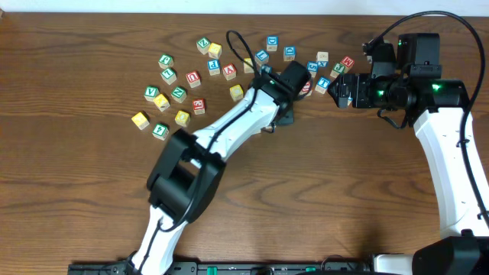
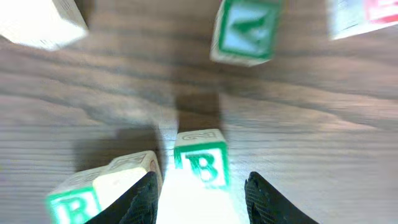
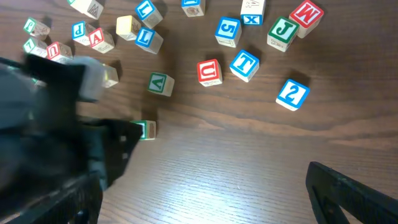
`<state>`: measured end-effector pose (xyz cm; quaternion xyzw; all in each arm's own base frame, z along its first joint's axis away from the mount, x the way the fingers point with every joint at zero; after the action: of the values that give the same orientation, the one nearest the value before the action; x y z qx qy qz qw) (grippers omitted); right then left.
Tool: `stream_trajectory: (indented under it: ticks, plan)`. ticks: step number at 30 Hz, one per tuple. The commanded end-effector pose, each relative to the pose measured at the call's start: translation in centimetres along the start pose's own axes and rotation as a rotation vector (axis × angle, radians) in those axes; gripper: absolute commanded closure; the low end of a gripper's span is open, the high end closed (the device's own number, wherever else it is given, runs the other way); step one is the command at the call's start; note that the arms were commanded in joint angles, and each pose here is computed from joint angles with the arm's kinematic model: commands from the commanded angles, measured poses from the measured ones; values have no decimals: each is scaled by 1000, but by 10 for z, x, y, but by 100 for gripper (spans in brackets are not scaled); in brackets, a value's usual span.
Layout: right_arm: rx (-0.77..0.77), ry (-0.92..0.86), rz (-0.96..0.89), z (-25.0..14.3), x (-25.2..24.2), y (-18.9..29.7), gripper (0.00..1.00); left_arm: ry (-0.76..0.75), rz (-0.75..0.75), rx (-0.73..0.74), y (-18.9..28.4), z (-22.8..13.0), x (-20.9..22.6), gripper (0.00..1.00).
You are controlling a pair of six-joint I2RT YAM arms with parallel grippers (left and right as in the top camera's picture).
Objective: Spell out ROBOT
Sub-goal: 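Carry the green B block and set it right of the O block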
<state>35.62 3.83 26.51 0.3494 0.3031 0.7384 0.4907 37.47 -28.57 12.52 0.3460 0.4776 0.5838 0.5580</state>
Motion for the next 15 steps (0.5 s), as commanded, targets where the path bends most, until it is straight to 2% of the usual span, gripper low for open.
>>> stream_trajectory:
  ticks: [1, 7, 15]
  plan:
    - [-21, 1, -3, 6, -3, 6, 1, -63, -70, -114, 53, 20, -7, 55]
    - [-21, 1, -3, 6, -3, 6, 1, -51, -89, -150, 69, 28, -4, 55]
    - [-21, 1, -3, 6, -3, 6, 1, -77, -62, -157, 66, 43, 14, 55]
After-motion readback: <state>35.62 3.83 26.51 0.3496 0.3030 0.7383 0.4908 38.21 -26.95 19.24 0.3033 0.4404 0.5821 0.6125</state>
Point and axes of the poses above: each gripper's point midway between its finger pads, its own y axis back along the fingers, its own x axis along the line the jaws close on, z = x × y, the point moved 7 cm from there along y, back along the fingers, and after that the axes turned 8 degrees about y, right-handed, at the moved point
